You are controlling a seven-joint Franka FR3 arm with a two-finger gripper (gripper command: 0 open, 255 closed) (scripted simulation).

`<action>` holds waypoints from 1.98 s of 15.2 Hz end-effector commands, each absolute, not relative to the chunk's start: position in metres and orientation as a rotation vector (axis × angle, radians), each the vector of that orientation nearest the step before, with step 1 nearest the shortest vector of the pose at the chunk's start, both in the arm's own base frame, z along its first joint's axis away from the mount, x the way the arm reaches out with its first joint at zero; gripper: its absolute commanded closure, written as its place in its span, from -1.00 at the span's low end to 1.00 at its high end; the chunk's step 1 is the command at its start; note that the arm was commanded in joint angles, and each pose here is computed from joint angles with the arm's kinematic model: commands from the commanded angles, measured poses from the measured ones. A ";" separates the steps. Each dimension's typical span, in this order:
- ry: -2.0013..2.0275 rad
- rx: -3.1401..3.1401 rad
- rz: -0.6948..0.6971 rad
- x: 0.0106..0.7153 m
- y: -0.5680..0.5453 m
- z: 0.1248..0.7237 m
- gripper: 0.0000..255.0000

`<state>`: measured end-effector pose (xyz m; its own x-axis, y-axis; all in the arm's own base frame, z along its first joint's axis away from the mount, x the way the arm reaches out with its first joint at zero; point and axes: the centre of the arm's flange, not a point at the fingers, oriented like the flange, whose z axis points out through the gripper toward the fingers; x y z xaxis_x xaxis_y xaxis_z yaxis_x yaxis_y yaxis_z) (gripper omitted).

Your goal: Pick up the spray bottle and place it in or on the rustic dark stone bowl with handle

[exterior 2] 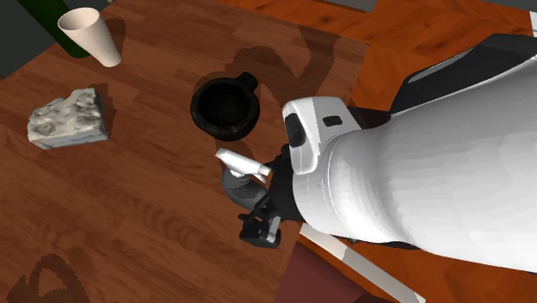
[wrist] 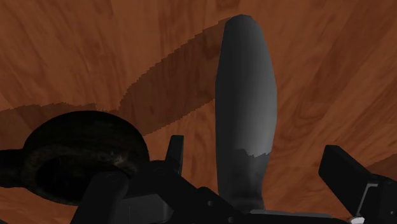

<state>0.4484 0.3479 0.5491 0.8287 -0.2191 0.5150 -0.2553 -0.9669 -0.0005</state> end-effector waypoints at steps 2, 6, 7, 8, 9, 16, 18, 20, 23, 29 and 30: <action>-0.382 2.938 0.816 0.458 0.344 0.533 -1.00; -0.382 2.938 0.816 0.458 0.344 0.533 -1.00; -0.382 2.938 0.816 0.458 0.344 0.533 -1.00; -0.382 2.938 0.816 0.458 0.344 0.533 -1.00; -0.382 2.938 0.816 0.458 0.344 0.533 -1.00; -0.382 2.938 0.816 0.458 0.344 0.533 1.00; -0.382 2.938 0.816 0.458 0.344 0.533 1.00; -0.382 2.938 0.816 0.458 0.344 0.533 1.00; -0.382 2.938 0.816 0.458 0.344 0.549 1.00; -0.382 2.938 0.816 0.458 0.344 0.581 1.00; -0.382 2.938 0.816 0.458 0.344 0.586 1.00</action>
